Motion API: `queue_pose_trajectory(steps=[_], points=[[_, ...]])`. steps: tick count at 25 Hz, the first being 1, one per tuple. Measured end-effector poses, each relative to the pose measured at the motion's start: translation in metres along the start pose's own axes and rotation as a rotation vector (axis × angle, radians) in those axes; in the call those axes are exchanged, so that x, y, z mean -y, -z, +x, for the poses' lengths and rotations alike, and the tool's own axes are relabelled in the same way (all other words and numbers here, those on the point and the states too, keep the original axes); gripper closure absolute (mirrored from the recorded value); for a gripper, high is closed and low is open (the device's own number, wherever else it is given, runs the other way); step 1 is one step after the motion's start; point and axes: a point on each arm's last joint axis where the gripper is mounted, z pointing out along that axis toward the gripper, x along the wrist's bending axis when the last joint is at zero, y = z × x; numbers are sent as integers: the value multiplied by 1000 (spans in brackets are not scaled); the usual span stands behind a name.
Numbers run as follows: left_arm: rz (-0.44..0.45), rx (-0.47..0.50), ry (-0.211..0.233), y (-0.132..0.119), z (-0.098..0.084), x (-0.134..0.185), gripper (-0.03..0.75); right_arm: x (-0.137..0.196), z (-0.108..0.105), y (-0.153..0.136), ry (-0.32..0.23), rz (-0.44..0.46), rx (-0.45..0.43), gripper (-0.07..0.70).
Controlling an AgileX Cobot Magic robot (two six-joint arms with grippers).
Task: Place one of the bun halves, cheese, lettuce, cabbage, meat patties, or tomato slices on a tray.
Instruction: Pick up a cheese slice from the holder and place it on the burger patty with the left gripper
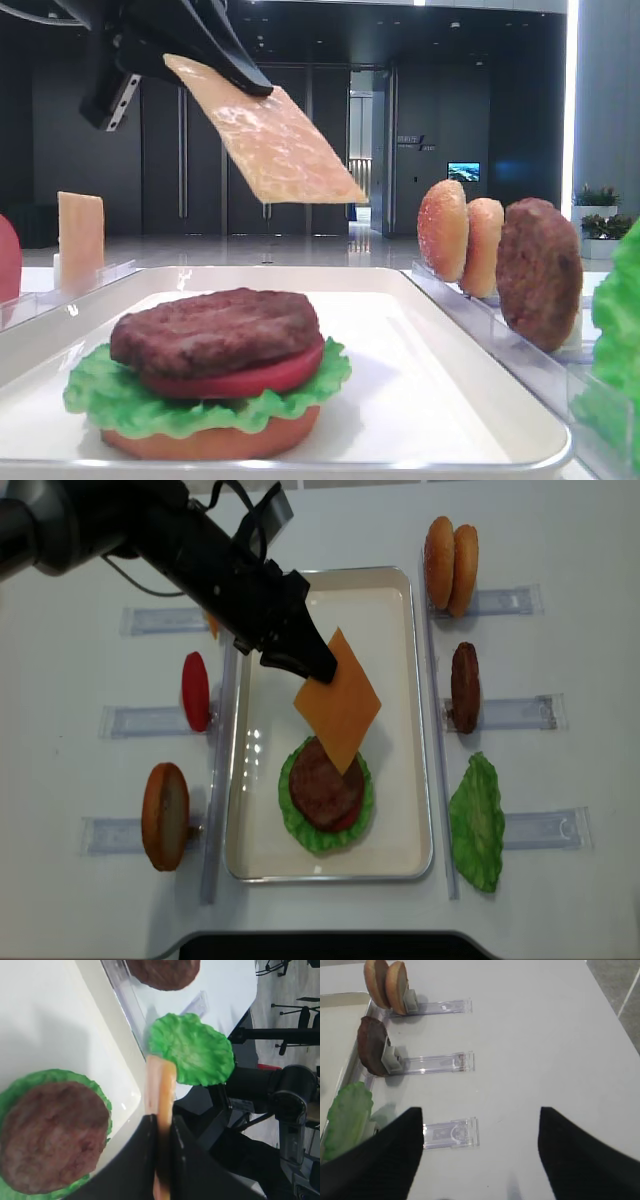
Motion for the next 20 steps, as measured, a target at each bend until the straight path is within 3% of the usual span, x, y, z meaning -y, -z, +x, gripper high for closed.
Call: queue_pose_trajectory(steps=[4, 10, 20], points=[[4, 34, -31, -3, 0, 13, 682, 0, 0, 0, 0, 0, 0, 166], [47, 54, -31, -18, 15, 33, 682, 0, 0, 0, 0, 0, 0, 166], [-17, 30, -49, -26, 25, 37, 682, 0, 0, 0, 0, 0, 0, 166]])
